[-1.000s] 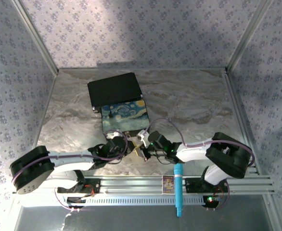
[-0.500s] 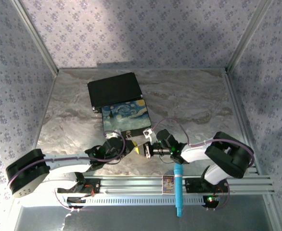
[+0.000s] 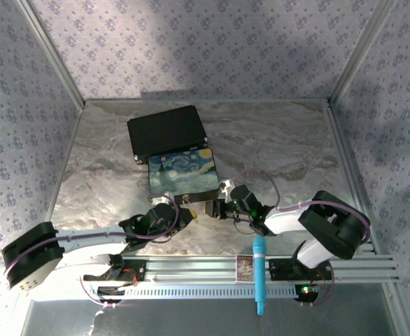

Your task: Unlock a padlock with a key

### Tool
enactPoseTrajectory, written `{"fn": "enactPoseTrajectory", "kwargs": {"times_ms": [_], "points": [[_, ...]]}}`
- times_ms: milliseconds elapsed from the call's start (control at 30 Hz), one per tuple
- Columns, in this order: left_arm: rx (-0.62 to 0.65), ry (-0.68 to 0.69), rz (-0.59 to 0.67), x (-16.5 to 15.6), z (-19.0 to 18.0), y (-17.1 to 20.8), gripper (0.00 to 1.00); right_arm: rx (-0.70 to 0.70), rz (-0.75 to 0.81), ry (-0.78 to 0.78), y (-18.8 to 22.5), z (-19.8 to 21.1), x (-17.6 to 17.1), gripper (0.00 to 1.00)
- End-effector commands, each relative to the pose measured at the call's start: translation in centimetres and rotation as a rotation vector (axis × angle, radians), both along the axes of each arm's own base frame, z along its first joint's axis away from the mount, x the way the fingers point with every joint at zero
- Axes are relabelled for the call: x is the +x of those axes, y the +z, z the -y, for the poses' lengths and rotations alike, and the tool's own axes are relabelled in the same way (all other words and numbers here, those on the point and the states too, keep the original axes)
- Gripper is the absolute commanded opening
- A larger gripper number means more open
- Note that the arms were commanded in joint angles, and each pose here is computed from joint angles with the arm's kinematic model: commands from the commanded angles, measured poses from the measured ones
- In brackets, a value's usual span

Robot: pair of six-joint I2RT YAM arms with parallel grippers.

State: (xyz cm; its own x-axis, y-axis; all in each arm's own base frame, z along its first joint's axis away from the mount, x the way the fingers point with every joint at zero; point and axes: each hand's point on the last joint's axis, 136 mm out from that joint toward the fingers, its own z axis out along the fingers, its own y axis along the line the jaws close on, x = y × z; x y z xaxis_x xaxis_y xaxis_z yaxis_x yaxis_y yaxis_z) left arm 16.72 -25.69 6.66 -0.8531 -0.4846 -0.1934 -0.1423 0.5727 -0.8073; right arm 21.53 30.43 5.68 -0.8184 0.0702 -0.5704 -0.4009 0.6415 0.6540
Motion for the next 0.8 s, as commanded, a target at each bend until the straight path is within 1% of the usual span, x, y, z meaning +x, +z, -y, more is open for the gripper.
{"fn": "enactPoseTrajectory", "kwargs": {"times_ms": [0, 100, 167, 267, 333, 367, 433, 500, 633, 767], "points": [[0.036, -0.02, 0.012, -0.3, -0.3, 0.1, 0.0, -0.05, -0.003, -0.027, -0.7, 0.7, -0.3, 0.4], [0.152, -0.038, 0.0, -0.5, -1.1, -0.6, 0.0, -0.067, 0.018, -0.042, 0.2, 1.1, -0.3, 0.48], [0.234, -0.051, -0.008, -0.6, -1.8, -0.9, 0.0, -0.095, 0.049, -0.062, 1.3, 1.5, -0.2, 0.5], [0.312, -0.071, -0.017, -0.8, -2.7, -1.3, 0.0, -0.217, 0.153, -0.125, 3.7, 2.9, -0.2, 0.64], [0.344, -0.087, -0.021, -1.0, -3.0, -1.4, 0.0, -0.282, 0.158, -0.236, 5.1, 4.7, 0.5, 0.76], [0.357, -0.095, -0.022, -1.0, -3.2, -1.6, 0.0, -0.306, 0.133, -0.277, 5.2, 5.5, 0.8, 0.78], [0.385, -0.124, -0.034, -1.1, -3.3, -1.9, 0.0, -0.339, 0.075, -0.306, 5.5, 6.3, 1.9, 0.79], [0.423, -0.135, -0.068, -1.1, -3.7, -2.7, 0.0, -0.354, 0.03, -0.282, 5.6, 6.0, 3.0, 0.79], [0.497, -0.162, -0.102, -1.2, -4.3, -3.7, 0.0, -0.392, 0.039, -0.23, 5.9, 3.9, 5.0, 0.79], [0.548, -0.168, -0.121, -1.4, -4.9, -4.3, 0.0, -0.488, -0.017, -0.218, 4.1, 3.5, 6.3, 0.79]]}}
